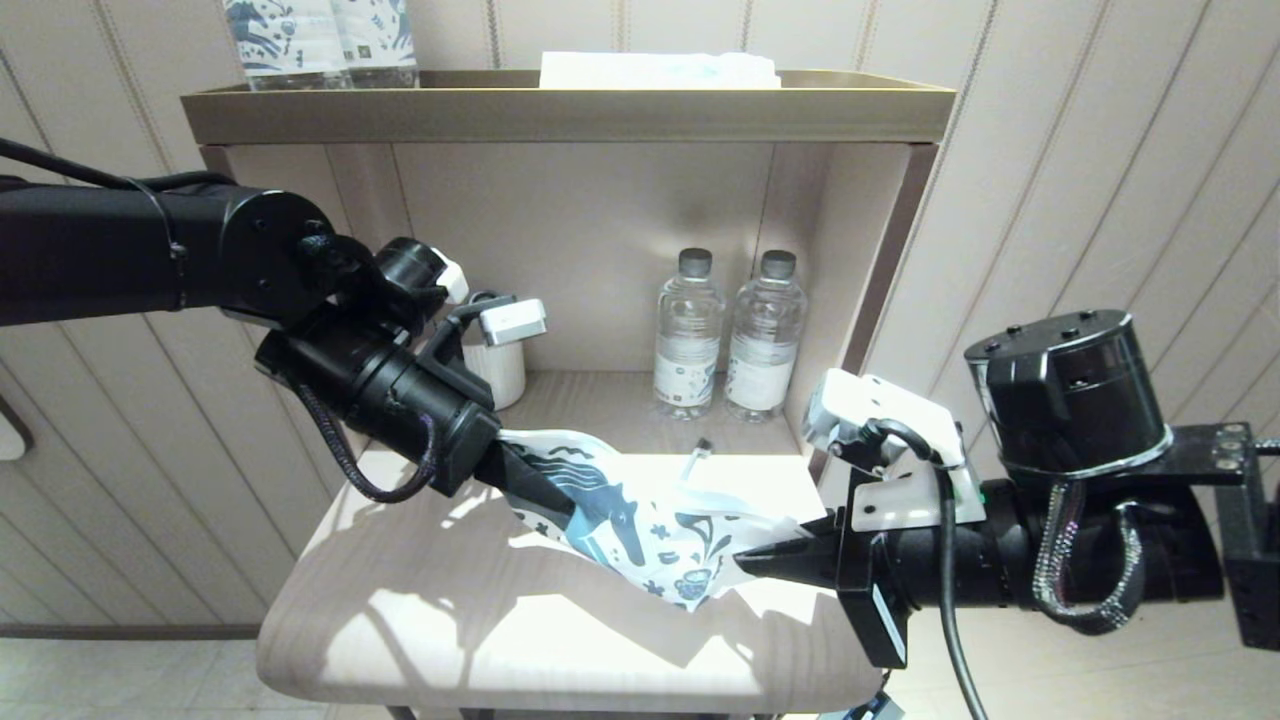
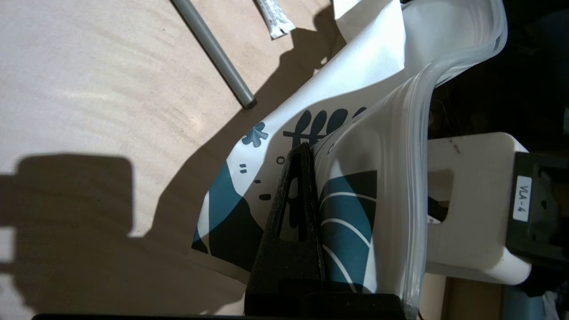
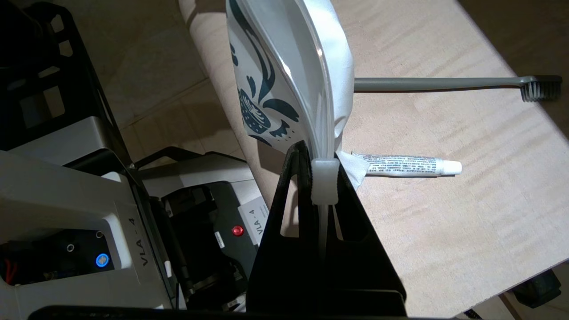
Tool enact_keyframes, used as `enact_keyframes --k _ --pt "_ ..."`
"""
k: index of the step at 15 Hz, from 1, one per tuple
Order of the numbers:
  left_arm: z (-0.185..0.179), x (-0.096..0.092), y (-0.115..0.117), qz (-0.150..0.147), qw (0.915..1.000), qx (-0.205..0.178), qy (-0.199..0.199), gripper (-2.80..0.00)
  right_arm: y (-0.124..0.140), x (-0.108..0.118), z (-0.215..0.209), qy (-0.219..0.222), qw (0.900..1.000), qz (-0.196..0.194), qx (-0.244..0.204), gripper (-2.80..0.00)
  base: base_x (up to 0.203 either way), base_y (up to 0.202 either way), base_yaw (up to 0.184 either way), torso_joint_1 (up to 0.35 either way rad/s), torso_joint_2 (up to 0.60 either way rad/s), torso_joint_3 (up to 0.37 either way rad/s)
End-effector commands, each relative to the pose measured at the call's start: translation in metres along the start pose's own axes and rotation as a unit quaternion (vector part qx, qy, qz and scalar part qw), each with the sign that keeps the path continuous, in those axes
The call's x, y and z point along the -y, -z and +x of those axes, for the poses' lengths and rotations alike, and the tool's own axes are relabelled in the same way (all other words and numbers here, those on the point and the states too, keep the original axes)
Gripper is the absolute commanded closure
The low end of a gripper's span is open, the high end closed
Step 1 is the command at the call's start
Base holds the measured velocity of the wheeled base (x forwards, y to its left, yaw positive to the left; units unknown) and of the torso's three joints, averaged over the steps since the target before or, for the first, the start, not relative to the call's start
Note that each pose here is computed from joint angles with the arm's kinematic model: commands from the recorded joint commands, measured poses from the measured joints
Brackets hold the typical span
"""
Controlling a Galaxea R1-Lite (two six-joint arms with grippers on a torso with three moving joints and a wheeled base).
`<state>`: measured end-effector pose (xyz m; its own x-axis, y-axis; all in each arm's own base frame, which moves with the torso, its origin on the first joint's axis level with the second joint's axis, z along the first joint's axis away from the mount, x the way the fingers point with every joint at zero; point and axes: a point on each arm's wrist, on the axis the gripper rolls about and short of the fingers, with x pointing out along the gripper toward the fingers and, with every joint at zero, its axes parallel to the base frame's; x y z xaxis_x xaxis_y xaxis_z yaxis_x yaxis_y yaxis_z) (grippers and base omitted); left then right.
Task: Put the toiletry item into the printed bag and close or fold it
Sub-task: Pick up the toothpaste
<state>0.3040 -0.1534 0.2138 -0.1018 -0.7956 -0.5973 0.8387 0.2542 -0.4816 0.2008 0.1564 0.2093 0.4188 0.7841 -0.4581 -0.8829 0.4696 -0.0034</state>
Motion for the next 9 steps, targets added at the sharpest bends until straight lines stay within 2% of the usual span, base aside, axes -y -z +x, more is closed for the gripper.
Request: enact_keyframes --k 1,9 --pt "0.000 -0.001 -0.001 -0.008 0.9999 0.002 -0.013 0.00 0.000 0.001 0.000 0.002 1.000 0.000 0.000 0.00 0.000 0.000 0.000 0.000 0.00 0.000" --pt "0.005 -0.002 0.001 -0.007 0.9998 0.001 -0.018 0.00 -0.003 0.010 0.017 0.002 1.000 0.004 -0.009 0.00 0.000 0.000 0.000 0.000 0.00 0.000"
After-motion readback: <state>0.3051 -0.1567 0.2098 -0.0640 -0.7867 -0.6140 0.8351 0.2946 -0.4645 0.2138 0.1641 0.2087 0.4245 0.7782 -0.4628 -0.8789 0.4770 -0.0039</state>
